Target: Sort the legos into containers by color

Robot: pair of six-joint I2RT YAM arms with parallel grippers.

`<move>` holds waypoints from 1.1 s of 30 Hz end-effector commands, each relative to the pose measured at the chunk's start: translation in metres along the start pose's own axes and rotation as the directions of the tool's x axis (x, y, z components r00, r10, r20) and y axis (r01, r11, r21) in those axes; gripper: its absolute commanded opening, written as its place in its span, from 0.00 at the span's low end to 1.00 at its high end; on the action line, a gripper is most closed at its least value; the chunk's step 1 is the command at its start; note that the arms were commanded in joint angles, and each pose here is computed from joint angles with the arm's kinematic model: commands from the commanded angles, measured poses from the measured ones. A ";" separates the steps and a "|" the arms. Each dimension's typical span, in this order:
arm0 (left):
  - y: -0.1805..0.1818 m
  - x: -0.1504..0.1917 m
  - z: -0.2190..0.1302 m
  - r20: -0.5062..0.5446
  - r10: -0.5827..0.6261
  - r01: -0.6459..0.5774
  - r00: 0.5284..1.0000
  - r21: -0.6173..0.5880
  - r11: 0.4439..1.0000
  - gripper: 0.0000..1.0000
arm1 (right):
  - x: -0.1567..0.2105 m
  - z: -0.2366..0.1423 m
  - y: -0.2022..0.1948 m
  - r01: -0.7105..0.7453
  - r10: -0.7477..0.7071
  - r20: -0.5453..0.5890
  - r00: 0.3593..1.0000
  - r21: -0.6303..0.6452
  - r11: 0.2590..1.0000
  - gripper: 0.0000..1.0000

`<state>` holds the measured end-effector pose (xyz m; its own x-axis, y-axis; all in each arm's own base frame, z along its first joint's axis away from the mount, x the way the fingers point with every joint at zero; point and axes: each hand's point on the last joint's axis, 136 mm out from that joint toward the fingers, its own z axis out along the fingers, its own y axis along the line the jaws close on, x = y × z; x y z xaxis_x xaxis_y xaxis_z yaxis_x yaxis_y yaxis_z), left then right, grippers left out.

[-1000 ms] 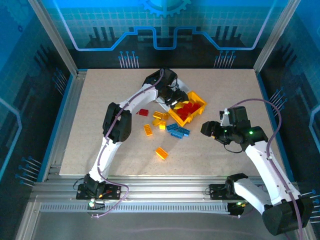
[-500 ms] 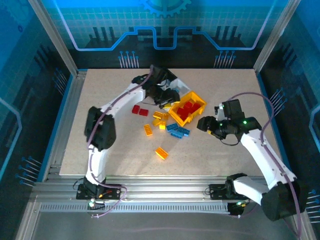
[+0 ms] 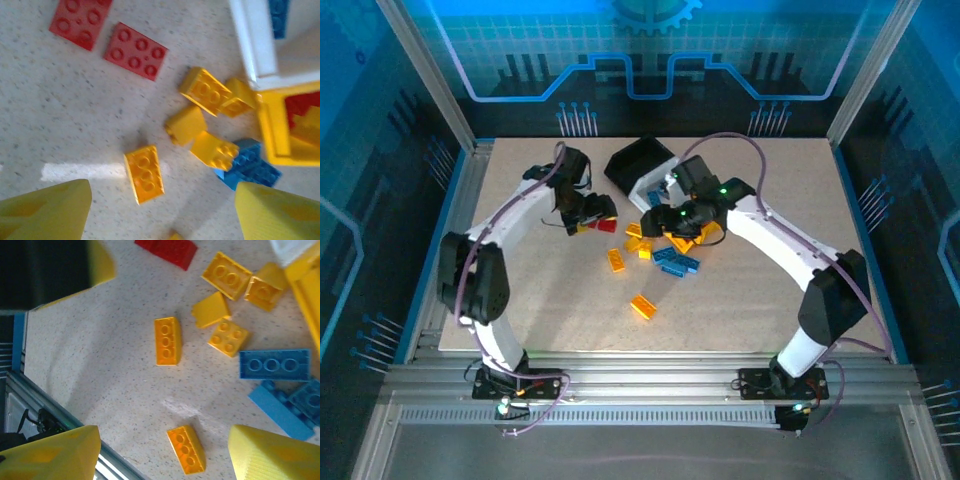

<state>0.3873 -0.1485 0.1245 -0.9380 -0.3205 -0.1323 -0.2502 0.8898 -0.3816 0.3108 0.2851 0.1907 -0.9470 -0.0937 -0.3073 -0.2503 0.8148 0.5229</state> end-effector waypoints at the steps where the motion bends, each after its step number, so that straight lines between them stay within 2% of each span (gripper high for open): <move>1: 0.024 -0.021 0.015 -0.031 0.090 -0.094 0.995 -0.146 0.985 0.77 | 0.005 0.000 0.007 0.010 -0.009 -0.023 1.000 0.016 1.000 0.70; 6: 0.027 -0.060 0.033 -0.027 0.148 -0.151 0.989 -0.211 0.966 0.76 | 0.021 -0.004 -0.001 -0.021 0.023 -0.037 0.999 0.041 0.999 0.70; 14: 0.041 -0.082 0.059 -0.040 0.150 -0.155 0.988 -0.251 0.955 0.75 | 0.035 -0.016 -0.020 -0.068 0.071 -0.025 0.997 0.105 0.992 0.70; 25: 0.055 -0.086 0.084 -0.080 0.155 -0.170 0.985 -0.265 0.949 0.73 | 0.038 -0.014 -0.024 -0.094 0.098 -0.031 0.995 0.110 0.989 0.70; 33: 0.070 -0.073 0.093 -0.120 0.146 -0.174 0.982 -0.280 0.944 0.68 | 0.035 -0.008 -0.022 -0.100 0.104 -0.035 0.994 0.099 0.990 0.70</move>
<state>0.4714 -0.1048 0.0360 -0.9812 -0.1526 -0.1182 -0.1393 0.9837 -0.1138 0.2813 0.2587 0.1751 -0.9708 -0.0421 -0.2361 -0.1501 0.8745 0.4612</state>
